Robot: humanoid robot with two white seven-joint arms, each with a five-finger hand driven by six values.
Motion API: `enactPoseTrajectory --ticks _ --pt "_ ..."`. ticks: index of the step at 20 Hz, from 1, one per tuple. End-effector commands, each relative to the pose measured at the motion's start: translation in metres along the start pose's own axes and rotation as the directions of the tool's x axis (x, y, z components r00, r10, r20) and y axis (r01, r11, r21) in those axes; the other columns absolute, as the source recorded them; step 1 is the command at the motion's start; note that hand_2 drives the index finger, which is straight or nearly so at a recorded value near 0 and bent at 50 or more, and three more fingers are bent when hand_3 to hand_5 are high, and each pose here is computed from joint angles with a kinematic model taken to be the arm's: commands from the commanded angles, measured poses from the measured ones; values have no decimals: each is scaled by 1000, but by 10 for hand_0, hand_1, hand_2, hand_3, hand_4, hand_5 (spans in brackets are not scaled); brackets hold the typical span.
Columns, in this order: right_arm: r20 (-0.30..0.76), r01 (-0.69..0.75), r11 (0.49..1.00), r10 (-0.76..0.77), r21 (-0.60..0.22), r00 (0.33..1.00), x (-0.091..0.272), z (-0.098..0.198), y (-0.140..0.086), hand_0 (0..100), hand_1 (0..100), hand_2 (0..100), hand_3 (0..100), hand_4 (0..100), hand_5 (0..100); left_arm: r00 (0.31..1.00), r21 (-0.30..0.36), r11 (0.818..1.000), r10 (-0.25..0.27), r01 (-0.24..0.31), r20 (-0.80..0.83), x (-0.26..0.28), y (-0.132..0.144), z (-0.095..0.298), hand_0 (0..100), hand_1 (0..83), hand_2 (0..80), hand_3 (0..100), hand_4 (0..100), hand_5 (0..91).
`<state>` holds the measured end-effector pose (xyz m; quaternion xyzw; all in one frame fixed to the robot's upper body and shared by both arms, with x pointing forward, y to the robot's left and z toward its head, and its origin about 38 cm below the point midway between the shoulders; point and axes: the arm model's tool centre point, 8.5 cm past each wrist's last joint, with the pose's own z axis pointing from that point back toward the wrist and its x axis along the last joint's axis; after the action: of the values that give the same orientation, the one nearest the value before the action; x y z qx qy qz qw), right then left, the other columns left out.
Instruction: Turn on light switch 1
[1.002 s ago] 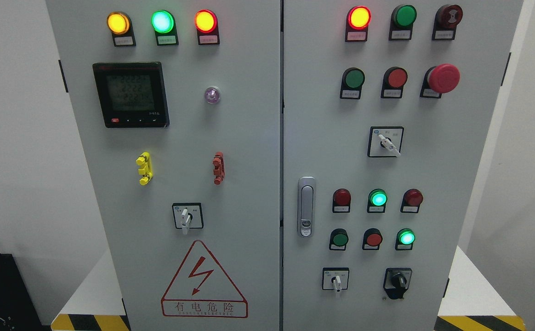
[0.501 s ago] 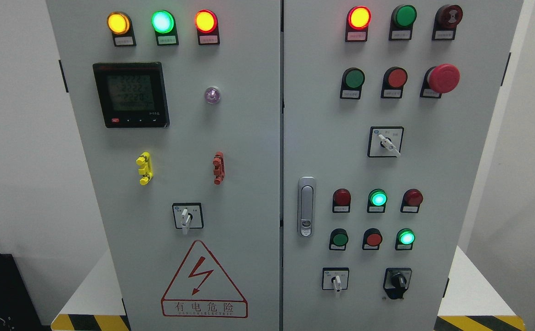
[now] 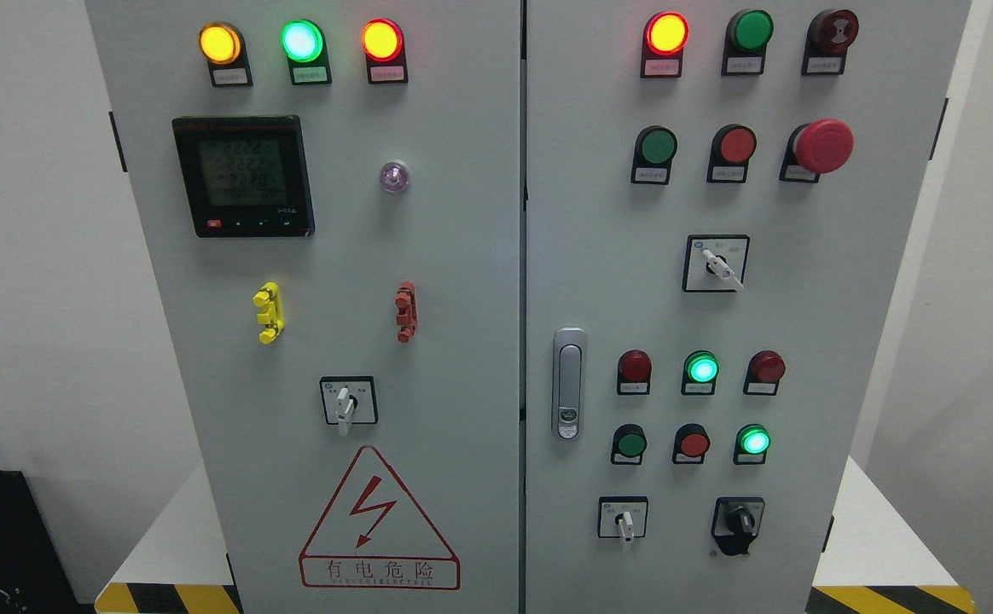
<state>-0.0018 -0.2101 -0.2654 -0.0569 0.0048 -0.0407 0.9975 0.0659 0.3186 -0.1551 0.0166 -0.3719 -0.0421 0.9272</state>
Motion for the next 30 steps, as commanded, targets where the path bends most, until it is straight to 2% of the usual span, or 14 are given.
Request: enactPoseTrajectory --ticks 1,3,6,10,15,16,18,20,22,23,26,30 --pt "-1 0 1000 0 0 1000 0 0 0 304 0 0 0 0 0 825 51 992 -124 115 551 201 13 38 438 283 54 256 309 0" --pt "-1 0 1000 0 0 1000 0 0 0 304 0 0 0 0 0 782 60 991 -132 121 610 225 12 42 450 322 101 301 347 13" --pt "-1 0 1000 0 0 1000 0 0 0 304 0 0 0 0 0 709 68 989 -140 130 691 262 6 54 478 375 149 343 392 79" --pt "-1 0 1000 0 0 1000 0 0 0 305 0 0 0 0 0 587 76 987 -146 143 797 306 -4 83 519 400 183 365 432 138" --pt "-1 0 1000 0 0 1000 0 0 0 304 0 0 0 0 0 485 92 987 -147 135 862 341 -6 87 564 448 218 410 512 224" --pt "-1 0 1000 0 0 1000 0 0 0 305 0 0 0 0 0 465 96 988 -141 118 874 350 -7 87 575 467 240 434 547 278" --pt "-1 1 1000 -1 0 1000 0 0 0 304 0 0 0 0 0 442 90 993 -114 76 890 362 -11 85 579 489 299 508 651 479" --pt "-1 0 1000 0 0 1000 0 0 0 304 0 0 0 0 0 413 89 996 -94 32 906 376 -15 85 512 523 345 584 727 665" --pt "-1 0 1000 0 0 1000 0 0 0 304 0 0 0 0 0 428 94 996 -80 -11 900 390 -15 81 448 575 369 625 763 736" --pt "1 0 1000 0 0 1000 1 0 0 304 0 0 0 0 0 440 102 995 -82 -22 894 397 -14 79 353 618 389 655 782 775" --pt "-1 0 1000 0 0 1000 0 0 0 304 0 0 0 0 0 466 101 992 -56 -72 883 414 -15 74 169 652 427 676 802 794" --pt "-1 0 1000 0 0 1000 0 0 0 304 0 0 0 0 0 473 77 992 -23 -96 881 439 -25 72 98 663 485 704 811 794"
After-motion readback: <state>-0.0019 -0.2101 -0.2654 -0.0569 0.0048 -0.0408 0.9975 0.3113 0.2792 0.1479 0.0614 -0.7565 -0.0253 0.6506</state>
